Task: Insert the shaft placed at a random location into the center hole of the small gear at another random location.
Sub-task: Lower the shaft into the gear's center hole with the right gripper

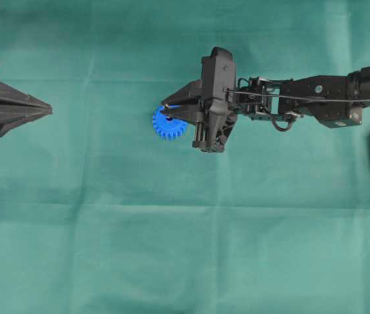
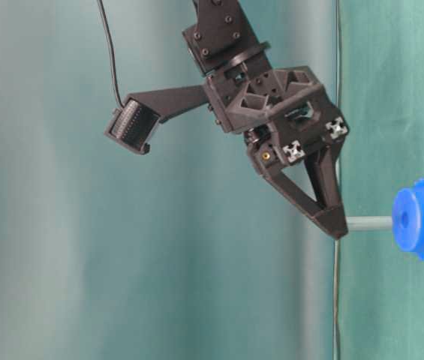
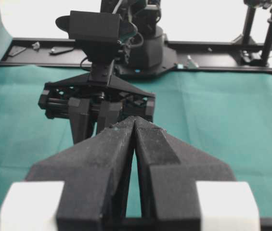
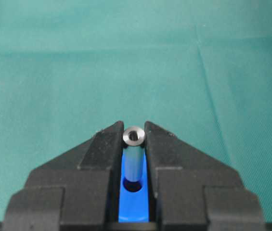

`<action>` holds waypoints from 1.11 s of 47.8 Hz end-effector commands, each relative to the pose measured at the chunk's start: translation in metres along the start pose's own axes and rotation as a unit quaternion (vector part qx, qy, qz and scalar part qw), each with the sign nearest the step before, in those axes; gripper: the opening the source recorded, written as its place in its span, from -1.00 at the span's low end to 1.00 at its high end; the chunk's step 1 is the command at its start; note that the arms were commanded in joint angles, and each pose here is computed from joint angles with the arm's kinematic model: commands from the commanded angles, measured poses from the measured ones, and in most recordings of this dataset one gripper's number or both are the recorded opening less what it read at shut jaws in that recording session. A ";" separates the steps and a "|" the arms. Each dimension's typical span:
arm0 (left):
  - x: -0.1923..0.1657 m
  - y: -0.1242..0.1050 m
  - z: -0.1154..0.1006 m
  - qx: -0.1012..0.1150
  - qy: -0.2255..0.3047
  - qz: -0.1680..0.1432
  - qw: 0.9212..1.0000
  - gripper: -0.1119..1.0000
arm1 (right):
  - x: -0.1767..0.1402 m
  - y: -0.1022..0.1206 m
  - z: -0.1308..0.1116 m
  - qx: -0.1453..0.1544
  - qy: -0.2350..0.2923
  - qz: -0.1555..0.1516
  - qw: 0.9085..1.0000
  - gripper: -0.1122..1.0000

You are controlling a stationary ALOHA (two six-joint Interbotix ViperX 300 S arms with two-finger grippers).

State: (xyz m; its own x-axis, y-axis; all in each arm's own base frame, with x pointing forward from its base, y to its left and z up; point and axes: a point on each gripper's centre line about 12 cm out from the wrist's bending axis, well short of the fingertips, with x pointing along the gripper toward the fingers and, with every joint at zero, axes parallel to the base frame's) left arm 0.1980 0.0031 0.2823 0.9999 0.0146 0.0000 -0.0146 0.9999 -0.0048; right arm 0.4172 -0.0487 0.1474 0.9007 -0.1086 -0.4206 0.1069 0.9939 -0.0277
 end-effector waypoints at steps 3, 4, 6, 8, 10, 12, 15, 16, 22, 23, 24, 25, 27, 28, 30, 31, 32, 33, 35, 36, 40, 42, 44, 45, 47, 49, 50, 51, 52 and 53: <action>0.002 0.000 0.011 0.000 -0.015 0.000 1.000 -0.80 | 0.001 0.000 0.008 -0.007 -0.015 0.000 1.000 -0.56; 0.002 0.000 0.011 0.001 -0.015 0.000 1.000 -0.80 | 0.001 0.000 0.007 -0.006 -0.014 -0.001 1.000 -0.56; 0.002 0.000 0.011 0.000 -0.015 0.000 1.000 -0.80 | 0.003 0.000 0.005 -0.005 -0.012 -0.001 1.000 -0.56; 0.002 0.000 0.011 0.000 -0.015 0.000 1.000 -0.80 | 0.004 0.000 0.003 -0.005 -0.011 -0.001 1.000 -0.56; 0.002 0.000 0.011 0.001 -0.015 0.000 1.000 -0.80 | 0.006 0.000 0.001 -0.003 -0.010 -0.001 1.000 -0.56; 0.002 0.000 0.011 0.000 -0.015 0.000 1.000 -0.80 | 0.007 0.000 -0.002 -0.003 -0.007 -0.001 1.000 -0.56; 0.002 0.000 0.011 0.000 -0.015 0.000 1.000 -0.80 | 0.009 0.000 -0.007 -0.002 -0.002 -0.001 1.000 -0.56; 0.002 0.000 0.011 0.000 -0.014 0.001 1.000 -0.80 | 0.010 0.000 -0.008 -0.002 0.000 -0.001 1.000 -0.56; 0.002 0.000 0.011 0.000 -0.015 0.000 1.000 -0.80 | 0.014 0.000 -0.017 -0.002 0.012 0.000 1.000 -0.56; 0.002 0.000 0.011 0.000 -0.015 0.000 1.000 -0.80 | 0.014 0.000 -0.017 -0.001 0.012 -0.001 1.000 -0.56; 0.002 0.000 0.011 0.000 -0.015 0.000 1.000 -0.80 | 0.015 0.000 -0.020 -0.001 0.016 0.000 1.000 -0.56; 0.002 0.000 0.011 0.000 -0.015 0.000 1.000 -0.80 | 0.016 0.001 -0.021 0.000 0.018 0.000 1.000 -0.56; 0.002 0.000 0.011 0.000 -0.015 0.000 1.000 -0.80 | 0.017 0.001 -0.024 0.001 0.021 0.000 1.000 -0.56; 0.002 0.000 0.011 0.000 -0.015 0.000 1.000 -0.80 | 0.018 0.001 -0.027 0.001 0.025 0.000 1.000 -0.56; 0.002 0.000 0.011 0.000 -0.015 0.000 1.000 -0.80 | 0.019 0.001 -0.028 0.002 0.027 0.000 1.000 -0.56; 0.002 0.000 0.011 0.000 -0.015 0.000 1.000 -0.80 | 0.019 0.001 -0.029 0.003 0.028 0.000 1.000 -0.56; 0.002 0.000 0.011 0.000 -0.015 0.000 1.000 -0.80 | 0.020 0.001 -0.030 0.002 0.028 0.000 1.000 -0.56; 0.002 0.000 0.011 0.000 -0.015 0.000 1.000 -0.80 | 0.019 0.001 -0.030 0.003 0.029 0.000 1.000 -0.56; 0.002 0.000 0.011 0.001 -0.015 0.000 1.000 -0.80 | 0.020 0.001 -0.029 0.003 0.027 0.000 1.000 -0.56; 0.002 0.000 0.011 0.000 -0.015 0.000 1.000 -0.80 | 0.020 0.001 -0.029 0.002 0.026 0.000 1.000 -0.56; 0.002 0.000 0.011 0.000 -0.015 0.000 1.000 -0.80 | 0.020 0.001 -0.029 0.003 0.025 0.000 1.000 -0.56; 0.002 0.000 0.011 0.000 -0.014 0.000 1.000 -0.80 | 0.020 0.001 -0.029 0.002 0.025 0.000 1.000 -0.56; 0.002 0.000 0.011 0.001 -0.015 0.000 1.000 -0.80 | 0.020 0.001 -0.029 0.002 0.025 0.000 1.000 -0.56; 0.002 0.000 0.011 0.000 -0.015 0.000 1.000 -0.80 | 0.020 0.001 -0.029 0.003 0.025 0.000 1.000 -0.56; 0.002 0.000 0.011 0.000 -0.015 0.000 1.000 -0.80 | 0.020 0.001 -0.029 0.003 0.025 0.000 1.000 -0.56; 0.002 0.000 0.011 0.000 -0.015 0.000 1.000 -0.80 | 0.020 0.001 -0.029 0.003 0.025 0.000 1.000 -0.55; 0.002 0.000 0.011 0.000 -0.014 0.000 1.000 -0.80 | 0.020 0.001 -0.028 0.004 0.025 -0.001 1.000 -0.55; 0.002 0.000 0.010 0.000 -0.013 0.001 1.000 -0.80 | 0.020 0.001 -0.028 0.004 0.025 -0.001 1.000 -0.55; 0.002 0.000 0.010 0.000 -0.013 0.001 1.000 -0.80 | 0.020 0.001 -0.028 0.004 0.025 -0.001 1.000 -0.55; 0.002 0.000 0.010 0.001 -0.013 0.000 1.000 -0.80 | 0.020 0.001 -0.028 0.003 0.024 0.000 1.000 -0.54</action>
State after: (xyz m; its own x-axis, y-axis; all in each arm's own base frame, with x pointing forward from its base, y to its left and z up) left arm 0.1980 0.0028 0.2823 0.9999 0.0131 0.0000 -0.0131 0.9999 -0.0048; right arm 0.4191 -0.0491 0.1044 0.8644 -0.1053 -0.4916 0.1069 0.9940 -0.0250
